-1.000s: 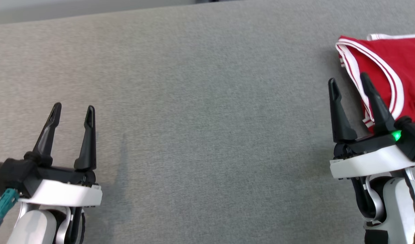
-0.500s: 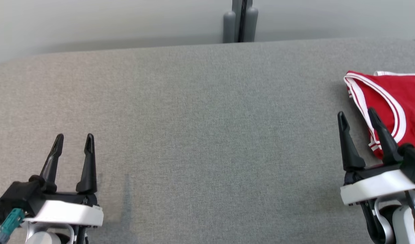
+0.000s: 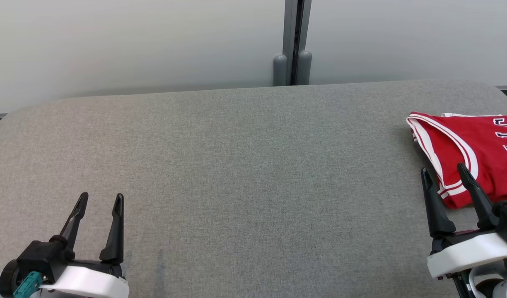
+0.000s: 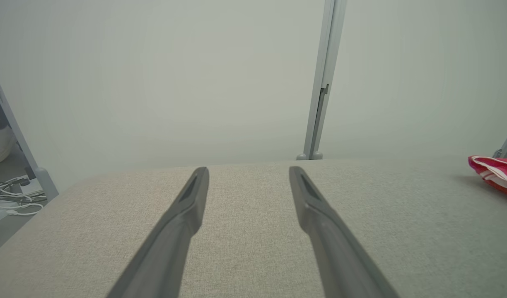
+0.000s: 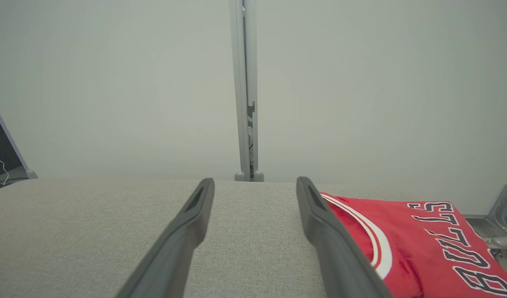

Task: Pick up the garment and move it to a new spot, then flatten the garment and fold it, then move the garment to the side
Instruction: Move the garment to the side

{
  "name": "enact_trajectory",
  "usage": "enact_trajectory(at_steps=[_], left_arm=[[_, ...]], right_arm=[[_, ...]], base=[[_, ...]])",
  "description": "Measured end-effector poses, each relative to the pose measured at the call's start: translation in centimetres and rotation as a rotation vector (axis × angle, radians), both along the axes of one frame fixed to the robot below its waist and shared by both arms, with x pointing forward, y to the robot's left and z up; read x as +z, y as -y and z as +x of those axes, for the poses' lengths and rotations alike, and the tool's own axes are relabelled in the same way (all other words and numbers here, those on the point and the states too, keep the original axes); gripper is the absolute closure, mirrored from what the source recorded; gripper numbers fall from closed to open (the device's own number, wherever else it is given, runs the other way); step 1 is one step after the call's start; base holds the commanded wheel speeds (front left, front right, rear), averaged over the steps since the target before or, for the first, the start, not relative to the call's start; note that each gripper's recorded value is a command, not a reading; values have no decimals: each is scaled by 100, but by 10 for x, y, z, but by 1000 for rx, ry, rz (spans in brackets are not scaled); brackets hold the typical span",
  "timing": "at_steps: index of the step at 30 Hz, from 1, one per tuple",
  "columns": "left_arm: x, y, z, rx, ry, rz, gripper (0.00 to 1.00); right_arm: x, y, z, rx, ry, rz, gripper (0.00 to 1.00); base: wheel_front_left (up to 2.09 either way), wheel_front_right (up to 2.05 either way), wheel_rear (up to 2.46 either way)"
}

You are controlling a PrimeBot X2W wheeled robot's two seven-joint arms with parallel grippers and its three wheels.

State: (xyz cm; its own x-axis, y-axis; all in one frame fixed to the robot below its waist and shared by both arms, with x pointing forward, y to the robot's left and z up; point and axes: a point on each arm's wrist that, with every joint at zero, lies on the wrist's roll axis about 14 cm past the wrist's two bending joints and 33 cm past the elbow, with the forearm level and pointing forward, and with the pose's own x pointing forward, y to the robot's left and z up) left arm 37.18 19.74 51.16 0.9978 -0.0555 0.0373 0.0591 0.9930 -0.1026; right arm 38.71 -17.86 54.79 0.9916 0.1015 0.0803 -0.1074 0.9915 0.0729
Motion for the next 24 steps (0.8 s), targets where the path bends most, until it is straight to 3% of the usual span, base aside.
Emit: enact_trajectory(at_steps=[24], left_arm=[[-2,-2,-9,12,-24,11,0]], right_arm=[[-1,4,-10,-10,-23,-5,0]], base=[[0,0,0]])
